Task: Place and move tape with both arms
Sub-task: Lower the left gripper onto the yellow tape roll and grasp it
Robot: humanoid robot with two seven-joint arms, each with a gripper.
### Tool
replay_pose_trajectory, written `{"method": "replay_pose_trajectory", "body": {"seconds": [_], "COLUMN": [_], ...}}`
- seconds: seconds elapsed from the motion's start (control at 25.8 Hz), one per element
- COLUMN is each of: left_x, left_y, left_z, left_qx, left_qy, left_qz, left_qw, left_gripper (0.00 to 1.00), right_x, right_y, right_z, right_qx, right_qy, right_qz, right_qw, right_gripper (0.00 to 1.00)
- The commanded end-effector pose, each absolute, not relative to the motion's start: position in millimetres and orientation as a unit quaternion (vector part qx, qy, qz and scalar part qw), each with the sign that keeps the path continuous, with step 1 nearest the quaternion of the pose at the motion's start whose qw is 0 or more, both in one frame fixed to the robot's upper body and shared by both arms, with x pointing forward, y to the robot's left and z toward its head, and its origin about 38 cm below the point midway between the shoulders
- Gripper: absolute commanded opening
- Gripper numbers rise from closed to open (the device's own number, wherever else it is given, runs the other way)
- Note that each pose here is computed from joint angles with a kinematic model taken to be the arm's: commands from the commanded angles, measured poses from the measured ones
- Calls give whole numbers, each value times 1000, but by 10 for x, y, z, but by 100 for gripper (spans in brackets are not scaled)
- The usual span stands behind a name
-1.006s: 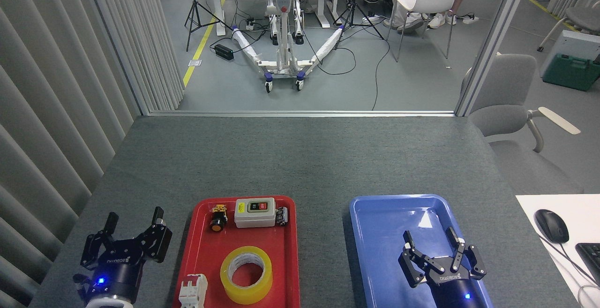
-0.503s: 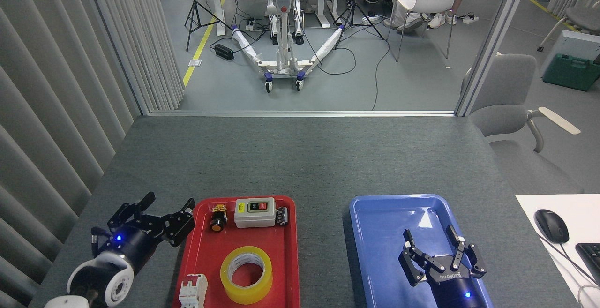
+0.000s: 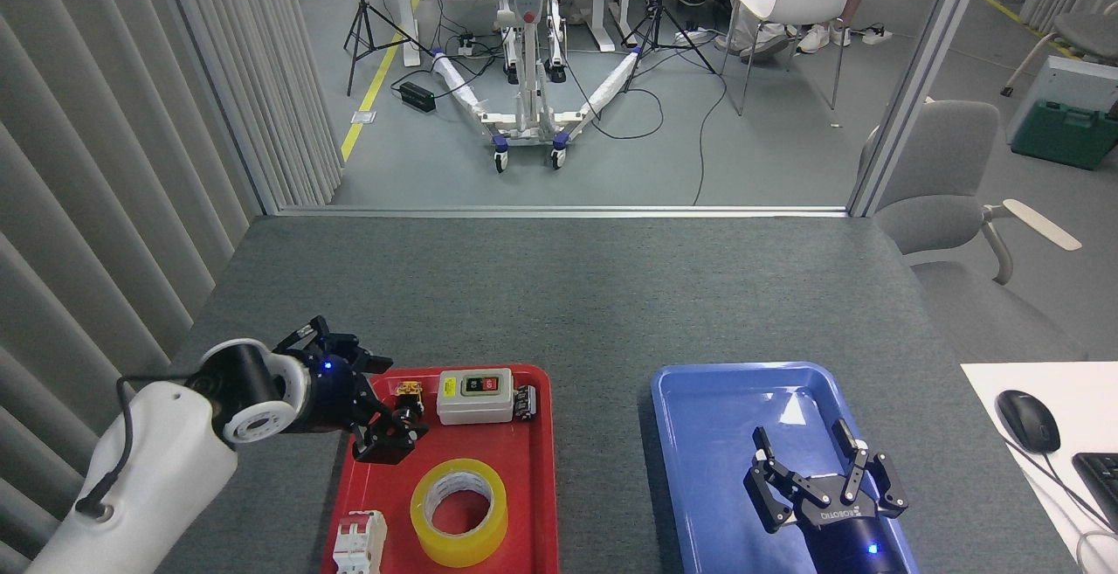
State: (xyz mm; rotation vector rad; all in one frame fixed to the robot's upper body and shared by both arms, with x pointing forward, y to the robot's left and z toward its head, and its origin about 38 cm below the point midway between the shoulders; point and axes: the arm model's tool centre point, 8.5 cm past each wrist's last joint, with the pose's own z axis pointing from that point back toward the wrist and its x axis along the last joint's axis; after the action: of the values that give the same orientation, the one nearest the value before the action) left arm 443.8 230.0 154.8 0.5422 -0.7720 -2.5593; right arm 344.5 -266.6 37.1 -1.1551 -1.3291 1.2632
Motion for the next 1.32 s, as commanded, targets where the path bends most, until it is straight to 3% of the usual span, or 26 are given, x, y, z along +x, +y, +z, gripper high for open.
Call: {"method": "replay_pose_trajectory", "body": {"seconds": [0.0,0.19,0.5,0.81,0.97,1.16,1.28], "left_x": [4584,4662,4627,4524,4511,4518,4467], "left_y": [2250,2227,1986,1841,1892,2058,2045], "left_z": [1571,1319,981,545,458,372,330], "left_qx": [158,118,81,73,63,48,36], "left_qy": [-223,-165,-160,-151,-127,-65,-12], "left_qz": [-952,-970,-973,-951,-950,-938,-922], "left_qw": [134,130,146,258,278,336,386], "left_gripper": [100,100,99,99,99,87,67], "right_x": [3445,3445,3445,3443,3441,3439,3439], "right_y": [-2666,-2676,-2702,-2722,-2730,-2753,-2757], "right_z": [367,369,368,369,354,348,348], "right_qx": [-471,-472,-475,-475,-474,-475,-476], "right_qy": [-541,-540,-538,-537,-536,-533,-532], "right_qz": [515,516,517,520,521,524,525], "right_qw": [469,468,468,464,466,465,463], "right_gripper": [100,100,100,100,100,100,100]}}
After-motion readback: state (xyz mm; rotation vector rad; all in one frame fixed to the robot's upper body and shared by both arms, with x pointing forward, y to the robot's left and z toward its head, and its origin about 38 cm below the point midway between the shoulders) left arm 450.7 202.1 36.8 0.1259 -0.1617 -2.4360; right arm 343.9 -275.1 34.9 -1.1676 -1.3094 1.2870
